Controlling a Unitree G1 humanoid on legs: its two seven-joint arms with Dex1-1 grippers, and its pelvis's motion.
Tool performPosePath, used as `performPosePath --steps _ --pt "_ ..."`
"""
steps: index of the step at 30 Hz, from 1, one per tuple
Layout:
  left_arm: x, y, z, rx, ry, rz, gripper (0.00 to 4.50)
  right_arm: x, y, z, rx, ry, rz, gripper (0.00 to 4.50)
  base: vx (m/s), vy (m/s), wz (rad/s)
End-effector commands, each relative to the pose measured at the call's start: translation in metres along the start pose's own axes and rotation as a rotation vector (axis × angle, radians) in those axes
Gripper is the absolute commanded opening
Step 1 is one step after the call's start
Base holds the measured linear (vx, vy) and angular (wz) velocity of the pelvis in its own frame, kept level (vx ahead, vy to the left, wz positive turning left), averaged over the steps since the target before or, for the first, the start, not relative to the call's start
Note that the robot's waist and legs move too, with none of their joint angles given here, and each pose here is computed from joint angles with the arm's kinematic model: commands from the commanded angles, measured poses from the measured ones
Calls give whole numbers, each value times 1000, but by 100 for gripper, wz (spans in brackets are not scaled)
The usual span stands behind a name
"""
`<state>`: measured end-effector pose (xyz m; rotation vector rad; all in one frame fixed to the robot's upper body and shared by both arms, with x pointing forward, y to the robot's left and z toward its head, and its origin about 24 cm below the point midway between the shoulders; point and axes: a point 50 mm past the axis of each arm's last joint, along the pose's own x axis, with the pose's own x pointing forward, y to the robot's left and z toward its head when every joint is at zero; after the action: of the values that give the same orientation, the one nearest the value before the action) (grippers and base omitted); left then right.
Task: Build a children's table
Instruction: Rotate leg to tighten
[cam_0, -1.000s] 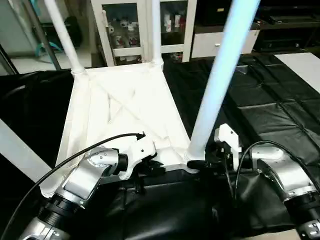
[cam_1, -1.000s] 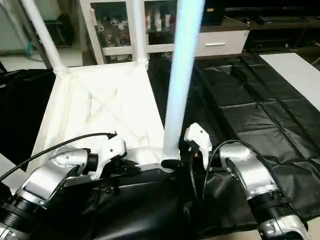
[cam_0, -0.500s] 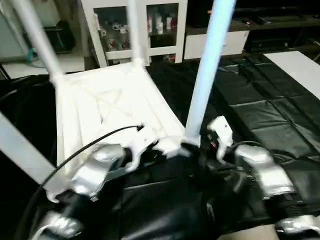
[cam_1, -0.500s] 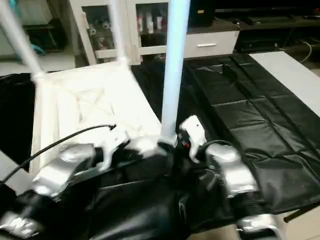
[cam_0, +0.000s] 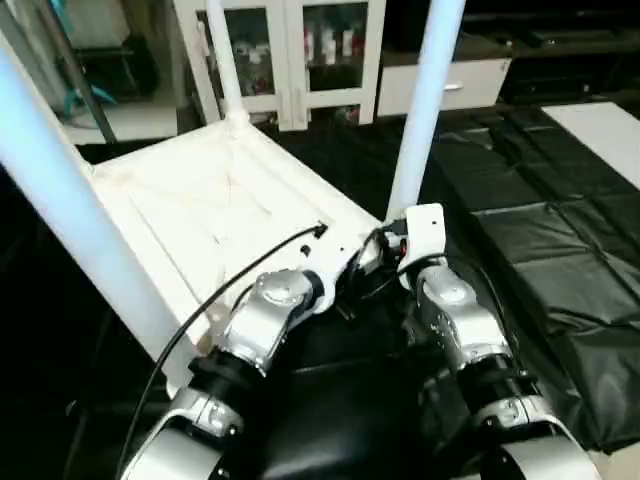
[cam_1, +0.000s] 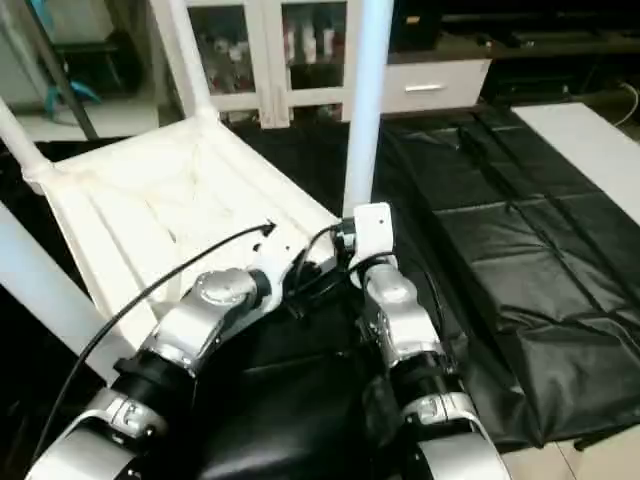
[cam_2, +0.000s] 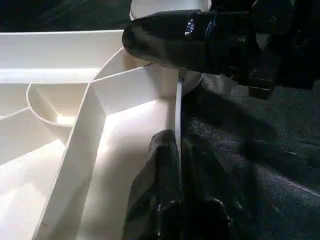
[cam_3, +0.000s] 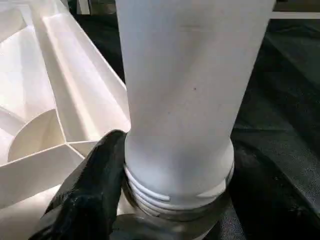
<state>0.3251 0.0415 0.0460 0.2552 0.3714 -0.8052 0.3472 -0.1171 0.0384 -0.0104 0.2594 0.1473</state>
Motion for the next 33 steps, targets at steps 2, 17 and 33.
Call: performPosePath --steps 2,17,33 --pt "-3 -1 -2 -20 -47 -37 0 -4 -2 -6 10 -8 48 274 0 0 0" --pt "-47 -10 -24 65 -7 -452 0 -72 -47 14 -221 39 719 403 0 0 0" --pt "-72 11 -36 105 86 -514 0 -70 -43 8 -288 128 933 388 0 0 0"
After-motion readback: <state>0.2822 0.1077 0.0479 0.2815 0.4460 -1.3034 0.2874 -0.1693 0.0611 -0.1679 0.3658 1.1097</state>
